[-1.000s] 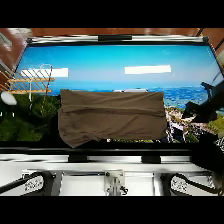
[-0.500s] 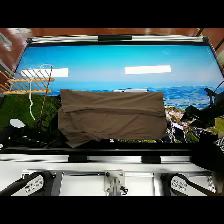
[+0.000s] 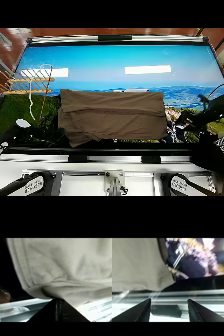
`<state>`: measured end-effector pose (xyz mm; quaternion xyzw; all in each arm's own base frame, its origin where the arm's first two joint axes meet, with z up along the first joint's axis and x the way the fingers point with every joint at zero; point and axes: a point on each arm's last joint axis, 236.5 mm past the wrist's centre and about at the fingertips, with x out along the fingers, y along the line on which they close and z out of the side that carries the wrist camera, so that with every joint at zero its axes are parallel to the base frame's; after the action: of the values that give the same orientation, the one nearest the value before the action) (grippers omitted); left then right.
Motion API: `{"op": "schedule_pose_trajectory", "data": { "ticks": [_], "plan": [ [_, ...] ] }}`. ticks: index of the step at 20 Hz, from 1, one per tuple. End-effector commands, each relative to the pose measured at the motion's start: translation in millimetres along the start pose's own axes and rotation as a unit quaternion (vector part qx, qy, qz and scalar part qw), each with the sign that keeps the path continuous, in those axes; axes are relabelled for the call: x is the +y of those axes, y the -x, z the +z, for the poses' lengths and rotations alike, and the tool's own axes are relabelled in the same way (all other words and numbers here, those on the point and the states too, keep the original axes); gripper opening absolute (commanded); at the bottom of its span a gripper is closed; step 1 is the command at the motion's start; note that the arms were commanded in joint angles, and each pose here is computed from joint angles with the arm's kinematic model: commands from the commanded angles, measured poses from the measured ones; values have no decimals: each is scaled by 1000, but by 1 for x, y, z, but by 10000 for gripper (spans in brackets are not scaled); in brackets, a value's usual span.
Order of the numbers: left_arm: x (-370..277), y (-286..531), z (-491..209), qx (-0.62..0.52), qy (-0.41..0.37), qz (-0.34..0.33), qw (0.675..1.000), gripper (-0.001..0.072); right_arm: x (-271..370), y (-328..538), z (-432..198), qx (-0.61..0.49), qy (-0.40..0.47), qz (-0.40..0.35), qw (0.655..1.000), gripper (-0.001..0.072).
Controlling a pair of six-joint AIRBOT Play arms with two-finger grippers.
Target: Fold the shirts.
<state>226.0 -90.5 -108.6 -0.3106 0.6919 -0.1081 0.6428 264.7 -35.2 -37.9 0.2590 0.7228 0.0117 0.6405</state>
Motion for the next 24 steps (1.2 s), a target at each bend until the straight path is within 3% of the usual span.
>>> {"op": "schedule_pose_trajectory", "data": {
  "ticks": [1,7,9,11,12,14,16,24],
  "plan": [
    [-8,5,0,7,-28,-9,1000,31,5,-47,-24,32,-3,20,999,588],
    [-19,15,9,3,-51,-15,999,32,13,-78,-19,4,15,12,1000,582],
    [-19,15,9,3,-57,-15,998,31,11,-78,-10,-15,8,10,1000,509],
    [-20,16,8,6,-70,-16,997,31,10,-79,-2,-29,-3,9,1000,504],
    [-21,17,9,4,-72,-17,997,32,10,-81,-3,-24,-4,10,1000,462],
    [-24,20,15,-3,-88,-17,996,31,10,-82,-5,-19,-4,11,1000,141],
    [-32,30,25,-14,-119,-18,993,31,11,-73,0,-36,12,6,999,76],
    [-94,140,128,-182,-223,-6,958,29,66,36,89,-251,71,36,965,74]
  ]
}}
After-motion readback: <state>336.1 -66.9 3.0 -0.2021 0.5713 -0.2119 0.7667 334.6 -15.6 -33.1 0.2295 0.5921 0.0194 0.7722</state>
